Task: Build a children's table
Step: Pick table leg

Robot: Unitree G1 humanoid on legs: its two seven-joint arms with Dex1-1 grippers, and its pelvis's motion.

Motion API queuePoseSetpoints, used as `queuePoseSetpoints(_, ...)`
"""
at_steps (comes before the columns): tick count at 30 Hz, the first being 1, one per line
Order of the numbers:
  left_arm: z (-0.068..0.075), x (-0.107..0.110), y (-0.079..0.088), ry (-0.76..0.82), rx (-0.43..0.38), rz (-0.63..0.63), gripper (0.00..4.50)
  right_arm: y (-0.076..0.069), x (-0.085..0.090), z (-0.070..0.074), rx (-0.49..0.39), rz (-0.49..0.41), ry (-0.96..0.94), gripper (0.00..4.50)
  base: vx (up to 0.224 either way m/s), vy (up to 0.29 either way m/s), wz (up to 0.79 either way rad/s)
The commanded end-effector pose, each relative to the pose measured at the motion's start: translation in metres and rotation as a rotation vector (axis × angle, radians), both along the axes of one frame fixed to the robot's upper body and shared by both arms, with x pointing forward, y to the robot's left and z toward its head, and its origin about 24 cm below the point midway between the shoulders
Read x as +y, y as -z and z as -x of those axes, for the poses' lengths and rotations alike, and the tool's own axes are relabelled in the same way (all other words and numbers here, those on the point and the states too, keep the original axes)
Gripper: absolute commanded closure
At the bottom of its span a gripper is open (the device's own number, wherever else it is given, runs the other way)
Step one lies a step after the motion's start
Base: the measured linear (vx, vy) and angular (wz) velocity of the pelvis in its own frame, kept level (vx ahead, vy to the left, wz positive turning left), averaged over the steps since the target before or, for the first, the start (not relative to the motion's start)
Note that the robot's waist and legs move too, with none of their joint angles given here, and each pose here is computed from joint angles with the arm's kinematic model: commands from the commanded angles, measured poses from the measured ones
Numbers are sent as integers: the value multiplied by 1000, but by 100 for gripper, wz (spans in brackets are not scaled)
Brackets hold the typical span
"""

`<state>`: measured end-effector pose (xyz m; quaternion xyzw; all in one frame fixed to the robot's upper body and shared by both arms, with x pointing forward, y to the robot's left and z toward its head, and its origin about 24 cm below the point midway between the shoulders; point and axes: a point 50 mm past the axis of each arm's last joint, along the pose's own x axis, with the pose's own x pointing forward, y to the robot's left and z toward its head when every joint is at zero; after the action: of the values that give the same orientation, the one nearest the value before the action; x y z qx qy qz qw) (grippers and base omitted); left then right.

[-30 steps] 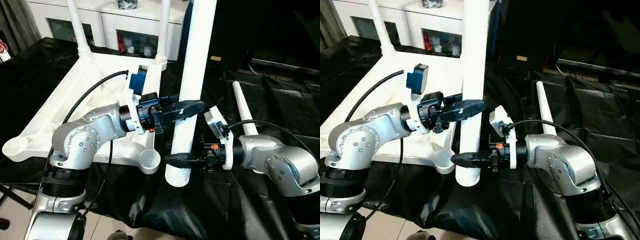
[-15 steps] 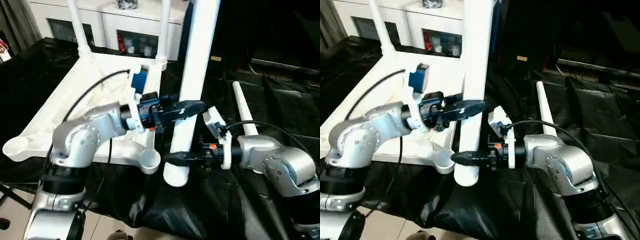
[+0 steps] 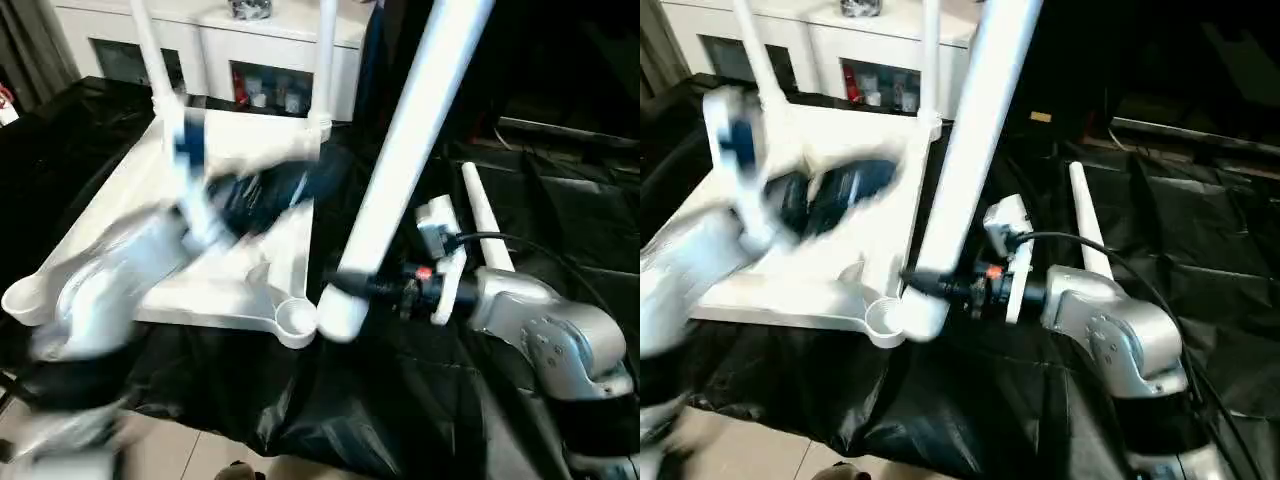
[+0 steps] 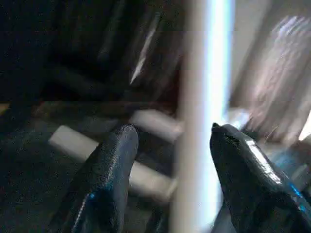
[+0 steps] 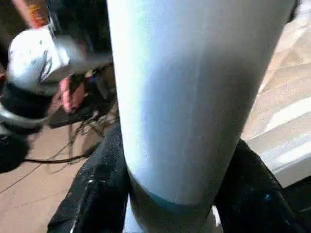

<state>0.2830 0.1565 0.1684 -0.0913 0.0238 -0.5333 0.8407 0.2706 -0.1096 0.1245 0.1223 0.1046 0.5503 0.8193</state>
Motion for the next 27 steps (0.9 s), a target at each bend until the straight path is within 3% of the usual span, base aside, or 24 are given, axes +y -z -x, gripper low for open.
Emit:
queuePoseSetpoints(1,0,2,13,-48,-29,-162,173,-2,-8,-8,-70,78,148,261,0,0,0)
queuePoseSetpoints(4,2,7,23,-82,-40,-243,173,2,-9,-12,-84,122,222,261,0,0,0)
queuePoseSetpoints(9,19,23,63,-4,-35,-555,173,17,-10,-12,-91,159,341,262,0,0,0)
queuePoseSetpoints(12,20,29,70,24,-26,-618,173,22,-11,-12,-79,176,356,262,0,0,0)
queuePoseSetpoints(21,3,54,87,85,-46,-846,173,30,-14,-11,-77,204,364,262,0,0,0)
queuePoseSetpoints(27,1,58,92,121,-25,-868,173,31,-13,-9,-76,205,362,262,0,0,0)
